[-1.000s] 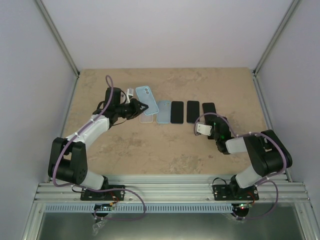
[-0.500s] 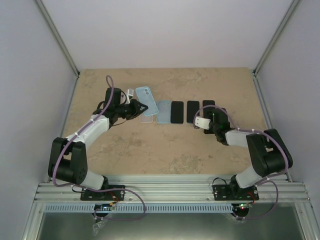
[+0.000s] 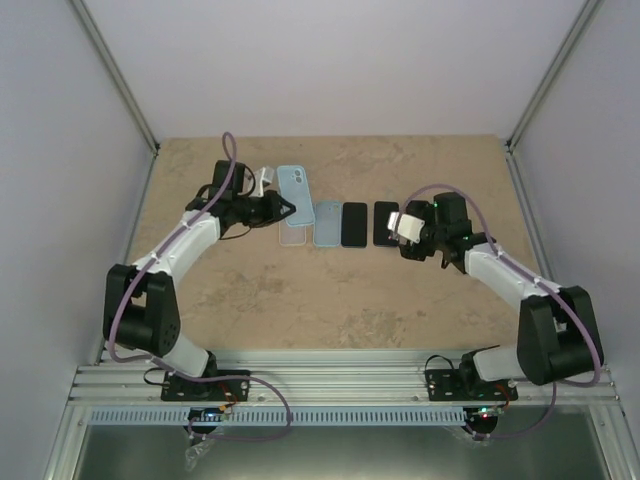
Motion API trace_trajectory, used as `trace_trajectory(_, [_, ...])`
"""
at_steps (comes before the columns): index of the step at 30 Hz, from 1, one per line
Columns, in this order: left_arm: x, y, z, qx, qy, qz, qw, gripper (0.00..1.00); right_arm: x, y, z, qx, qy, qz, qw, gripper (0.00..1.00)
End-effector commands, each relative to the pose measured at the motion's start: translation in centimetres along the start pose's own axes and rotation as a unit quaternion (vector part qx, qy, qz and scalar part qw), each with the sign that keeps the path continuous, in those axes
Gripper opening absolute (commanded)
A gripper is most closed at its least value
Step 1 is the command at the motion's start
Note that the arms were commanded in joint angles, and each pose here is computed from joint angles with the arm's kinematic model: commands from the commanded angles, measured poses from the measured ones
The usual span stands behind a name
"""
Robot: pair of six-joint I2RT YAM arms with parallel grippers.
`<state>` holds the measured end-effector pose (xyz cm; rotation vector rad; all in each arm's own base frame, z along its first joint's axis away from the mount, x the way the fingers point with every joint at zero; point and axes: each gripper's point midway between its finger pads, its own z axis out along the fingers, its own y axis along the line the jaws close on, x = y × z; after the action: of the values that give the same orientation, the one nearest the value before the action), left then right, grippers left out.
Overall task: Take the phone out of the phone case
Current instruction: Place the phone at the center of the board, then place the phone case at the center of the board.
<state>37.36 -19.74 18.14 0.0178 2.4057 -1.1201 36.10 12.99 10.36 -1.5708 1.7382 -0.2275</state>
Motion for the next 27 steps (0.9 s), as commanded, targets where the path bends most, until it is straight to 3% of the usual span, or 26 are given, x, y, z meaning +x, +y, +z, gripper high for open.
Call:
trace_trajectory(1, [0.5,0.9,-0.2,-0.006,0.039,0.04,0.998,0.0,-3.0,-1.2,-2.7,-0.015,-0.059,0.064,0.996,0.98])
trace_trajectory(11, [0.4,6.0,-1.9,-0.015,0.089,0.079,0.993,0.0,-6.6,-5.3,-7.7,0.031,-0.127,0.148,0.98,0.98])
trace_trajectory(19, [0.0,12.3,-3.0,-0.032,0.105,0.039,0.993,0.0,-7.0,-5.1,-9.0,0.036,-0.15,0.198,0.968,0.98])
trace_trajectory(27, [0.7,15.3,-1.9,-0.044,0.142,0.013,0.989,0.0,-7.1,-5.4,-8.8,0.035,-0.158,0.226,0.961,0.97])
